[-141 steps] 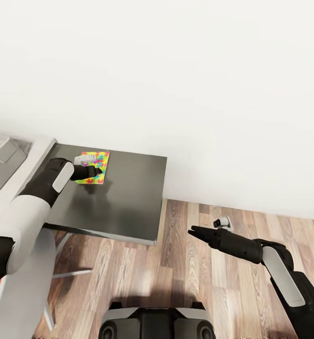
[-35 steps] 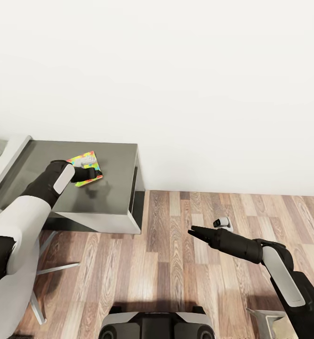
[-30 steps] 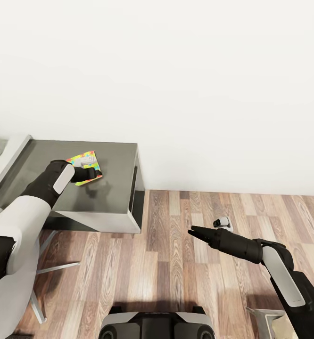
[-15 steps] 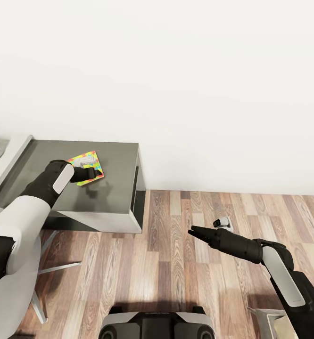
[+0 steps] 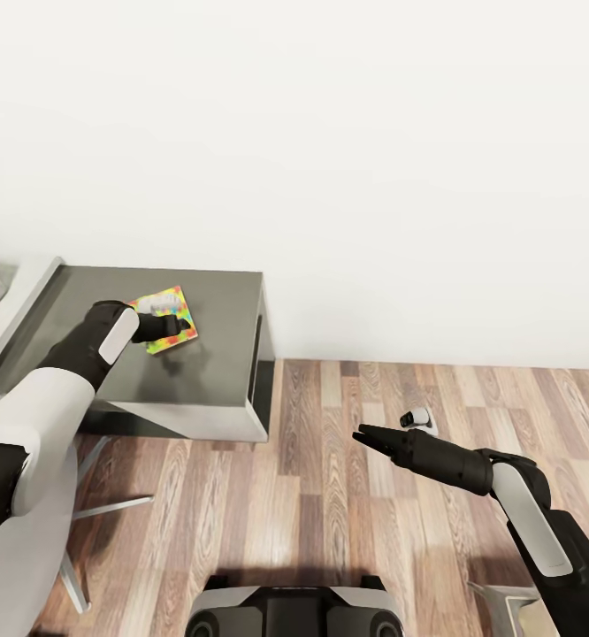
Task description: Put all the toys in the child's room - the three board games (two on the bed and one on the table), the two jigsaw puzzles on the table, and the tennis ball on the table - inside the toy box on the table in the child's room.
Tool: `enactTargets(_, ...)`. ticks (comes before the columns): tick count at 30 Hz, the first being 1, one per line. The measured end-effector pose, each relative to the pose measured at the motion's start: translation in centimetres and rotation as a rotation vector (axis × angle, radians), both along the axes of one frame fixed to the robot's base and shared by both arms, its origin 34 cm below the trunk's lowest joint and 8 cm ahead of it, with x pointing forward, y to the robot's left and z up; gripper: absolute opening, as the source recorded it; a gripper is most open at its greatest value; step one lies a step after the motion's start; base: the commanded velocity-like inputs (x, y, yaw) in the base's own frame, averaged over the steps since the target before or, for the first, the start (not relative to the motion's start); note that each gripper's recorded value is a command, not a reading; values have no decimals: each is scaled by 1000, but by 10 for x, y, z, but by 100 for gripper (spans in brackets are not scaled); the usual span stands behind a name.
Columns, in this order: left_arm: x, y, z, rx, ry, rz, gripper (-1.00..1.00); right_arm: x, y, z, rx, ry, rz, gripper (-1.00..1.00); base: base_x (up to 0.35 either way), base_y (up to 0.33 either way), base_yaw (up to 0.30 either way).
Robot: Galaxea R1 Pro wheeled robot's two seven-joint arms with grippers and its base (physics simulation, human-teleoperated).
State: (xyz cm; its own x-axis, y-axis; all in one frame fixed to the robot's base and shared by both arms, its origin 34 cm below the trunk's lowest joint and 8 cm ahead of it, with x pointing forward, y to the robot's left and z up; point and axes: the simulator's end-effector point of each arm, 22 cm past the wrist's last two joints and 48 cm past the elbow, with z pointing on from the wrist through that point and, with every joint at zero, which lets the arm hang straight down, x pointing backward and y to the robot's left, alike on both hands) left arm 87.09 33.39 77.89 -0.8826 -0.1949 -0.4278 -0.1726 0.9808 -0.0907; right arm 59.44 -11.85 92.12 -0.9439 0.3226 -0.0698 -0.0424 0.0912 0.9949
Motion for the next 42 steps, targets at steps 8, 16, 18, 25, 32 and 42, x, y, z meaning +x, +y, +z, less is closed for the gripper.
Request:
enactTargets(8, 0, 0, 0, 2, 0, -2, 100, 0, 0, 0, 2, 0, 0, 100, 45, 27, 0)
enactTargets(16, 1, 0, 0, 4, -4, -2, 100, 0, 0, 0, 2, 0, 0, 100, 3, 2, 0)
enactTargets(18, 3, 0, 1, 4, -13, -1, 100, 0, 0, 0, 2, 0, 0, 100, -47, 0, 0)
enactTargets(25, 4, 0, 1, 5, -19, 0, 100, 0, 0, 0, 3, 0, 0, 100, -89, 0, 0)
enactTargets(32, 4, 0, 1, 4, -19, 0, 100, 0, 0, 0, 2, 0, 0, 100, -70, 0, 0)
enactTargets(42, 4, 0, 1, 4, -20, 0, 100, 0, 0, 0, 2, 0, 0, 100, -87, 0, 0)
